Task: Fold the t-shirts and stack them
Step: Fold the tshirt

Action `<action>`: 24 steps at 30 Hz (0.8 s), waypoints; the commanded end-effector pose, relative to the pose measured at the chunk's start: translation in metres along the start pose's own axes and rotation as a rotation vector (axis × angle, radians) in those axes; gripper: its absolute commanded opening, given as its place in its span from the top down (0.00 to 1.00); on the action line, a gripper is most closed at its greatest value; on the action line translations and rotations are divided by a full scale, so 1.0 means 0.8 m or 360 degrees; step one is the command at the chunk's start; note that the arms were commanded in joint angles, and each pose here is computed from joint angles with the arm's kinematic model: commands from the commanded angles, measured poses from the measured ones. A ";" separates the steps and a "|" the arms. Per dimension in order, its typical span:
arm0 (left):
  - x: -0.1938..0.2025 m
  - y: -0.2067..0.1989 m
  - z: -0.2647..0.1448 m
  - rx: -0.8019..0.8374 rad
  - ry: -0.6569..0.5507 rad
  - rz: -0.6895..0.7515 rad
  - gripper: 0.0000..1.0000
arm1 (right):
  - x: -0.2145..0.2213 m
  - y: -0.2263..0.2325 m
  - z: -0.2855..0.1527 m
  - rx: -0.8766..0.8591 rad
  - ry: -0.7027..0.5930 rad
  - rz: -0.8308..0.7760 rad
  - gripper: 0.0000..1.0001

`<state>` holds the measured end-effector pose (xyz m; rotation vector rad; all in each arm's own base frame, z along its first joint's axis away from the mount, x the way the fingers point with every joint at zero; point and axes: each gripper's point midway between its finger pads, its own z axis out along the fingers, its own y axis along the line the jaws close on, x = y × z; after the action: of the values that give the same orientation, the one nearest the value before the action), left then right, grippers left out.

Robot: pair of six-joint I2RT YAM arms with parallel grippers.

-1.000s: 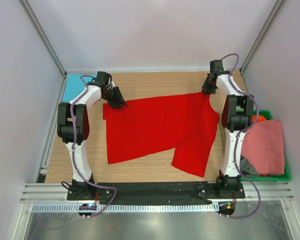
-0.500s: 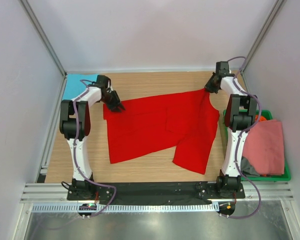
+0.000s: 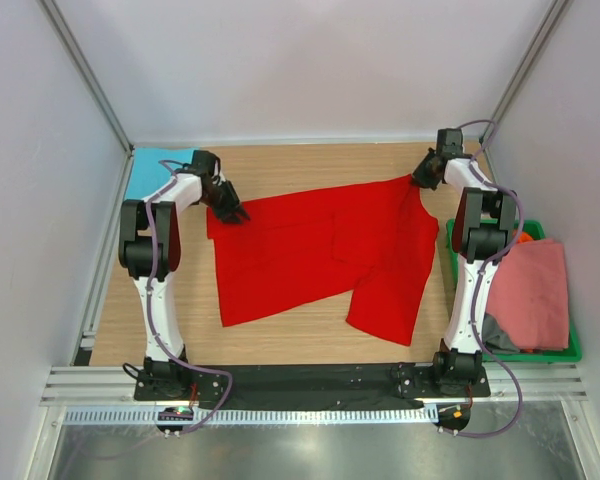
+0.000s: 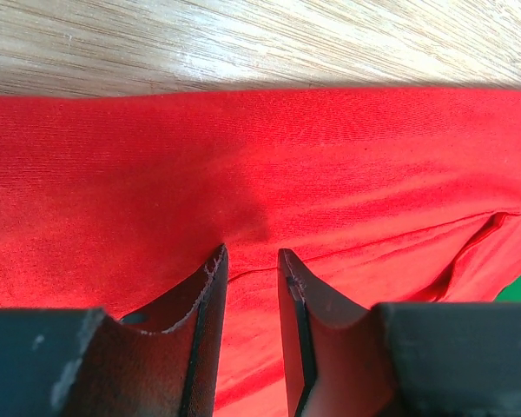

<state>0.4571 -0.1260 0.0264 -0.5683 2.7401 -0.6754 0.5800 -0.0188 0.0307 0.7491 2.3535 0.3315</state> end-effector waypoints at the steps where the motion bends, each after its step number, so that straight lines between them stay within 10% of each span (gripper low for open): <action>1: -0.014 0.011 -0.005 -0.0038 -0.0070 0.0036 0.68 | -0.055 0.025 -0.022 -0.0103 -0.0189 0.0023 0.99; 24: 0.035 -0.043 -0.056 0.0134 -0.0089 0.0102 0.68 | -0.090 0.055 0.020 -0.0413 -0.0359 0.0179 0.88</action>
<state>0.4300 -0.1306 0.0556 -0.5366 2.7049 -0.6956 0.6320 -0.0158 0.0544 0.7702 2.1068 0.5401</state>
